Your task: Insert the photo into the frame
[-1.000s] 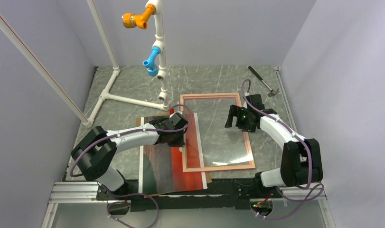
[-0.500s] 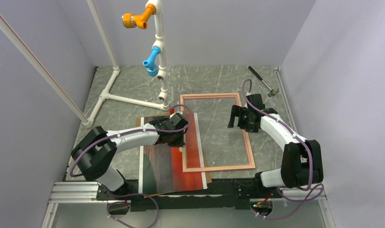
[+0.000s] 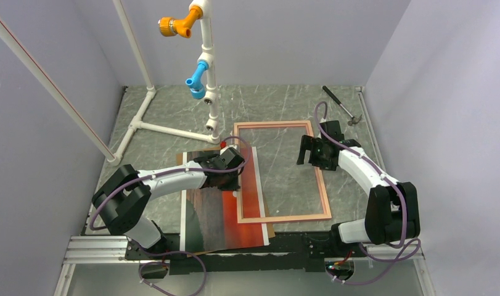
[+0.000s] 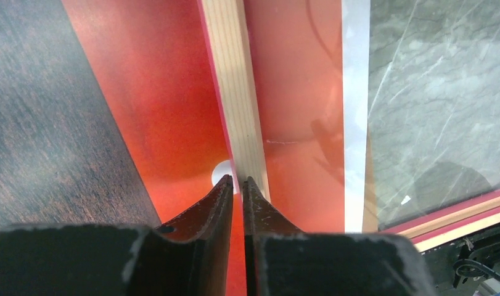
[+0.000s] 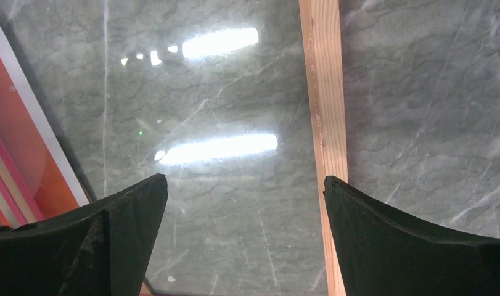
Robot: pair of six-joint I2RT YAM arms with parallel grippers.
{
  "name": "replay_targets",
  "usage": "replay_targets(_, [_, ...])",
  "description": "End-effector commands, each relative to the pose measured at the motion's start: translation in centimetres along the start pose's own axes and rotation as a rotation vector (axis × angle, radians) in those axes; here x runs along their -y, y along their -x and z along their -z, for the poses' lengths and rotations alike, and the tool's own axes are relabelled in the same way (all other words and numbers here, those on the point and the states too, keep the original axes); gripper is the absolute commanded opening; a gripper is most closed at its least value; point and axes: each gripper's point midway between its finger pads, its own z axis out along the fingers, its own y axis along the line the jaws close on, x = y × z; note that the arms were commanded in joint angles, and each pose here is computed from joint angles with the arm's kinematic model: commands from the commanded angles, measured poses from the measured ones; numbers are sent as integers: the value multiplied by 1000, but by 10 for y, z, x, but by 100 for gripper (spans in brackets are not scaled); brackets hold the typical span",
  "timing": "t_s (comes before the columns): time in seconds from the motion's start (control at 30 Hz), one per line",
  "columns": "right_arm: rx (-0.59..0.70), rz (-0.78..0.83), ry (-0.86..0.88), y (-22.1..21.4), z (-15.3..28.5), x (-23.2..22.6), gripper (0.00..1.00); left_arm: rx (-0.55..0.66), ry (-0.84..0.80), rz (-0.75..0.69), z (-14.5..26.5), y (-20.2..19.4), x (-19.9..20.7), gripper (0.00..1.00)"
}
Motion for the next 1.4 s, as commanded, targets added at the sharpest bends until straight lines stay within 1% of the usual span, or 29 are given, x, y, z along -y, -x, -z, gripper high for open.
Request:
replay_targets(0.0, [71,6,24,21,17,-9,100,-10,38,-2,4,-10,-13,21])
replay_targets(0.1, [77,5,36,22,20,-12,100,20,-35,14,10,-5,-2,33])
replay_targets(0.2, [81,5,48,23,22,-14,100,50,-98,37,15,2,7,49])
replay_targets(0.27, [82,4,56,23,23,-15,100,61,-129,49,17,5,10,57])
replay_targets(0.33, [83,3,59,23,23,-16,100,71,-159,64,19,8,12,61])
replay_targets(0.43, [84,4,61,22,24,-16,100,81,-227,91,19,12,18,62])
replay_targets(0.53, [85,5,61,22,24,-16,100,90,-275,116,16,16,22,58])
replay_targets(0.7, [90,9,58,24,27,-16,100,72,-274,116,6,17,24,50])
replay_targets(0.97, [97,11,54,26,30,-16,100,27,-226,103,-8,16,25,31])
replay_targets(1.03, [96,12,56,26,30,-16,100,18,-213,96,-10,16,25,24])
replay_targets(1.17, [94,11,59,26,29,-17,100,27,-203,84,-8,19,27,14])
replay_targets(1.27, [96,9,64,27,30,-17,100,40,-195,64,-3,25,31,8])
replay_targets(1.37, [101,9,68,28,31,-19,100,44,-207,53,1,29,41,6])
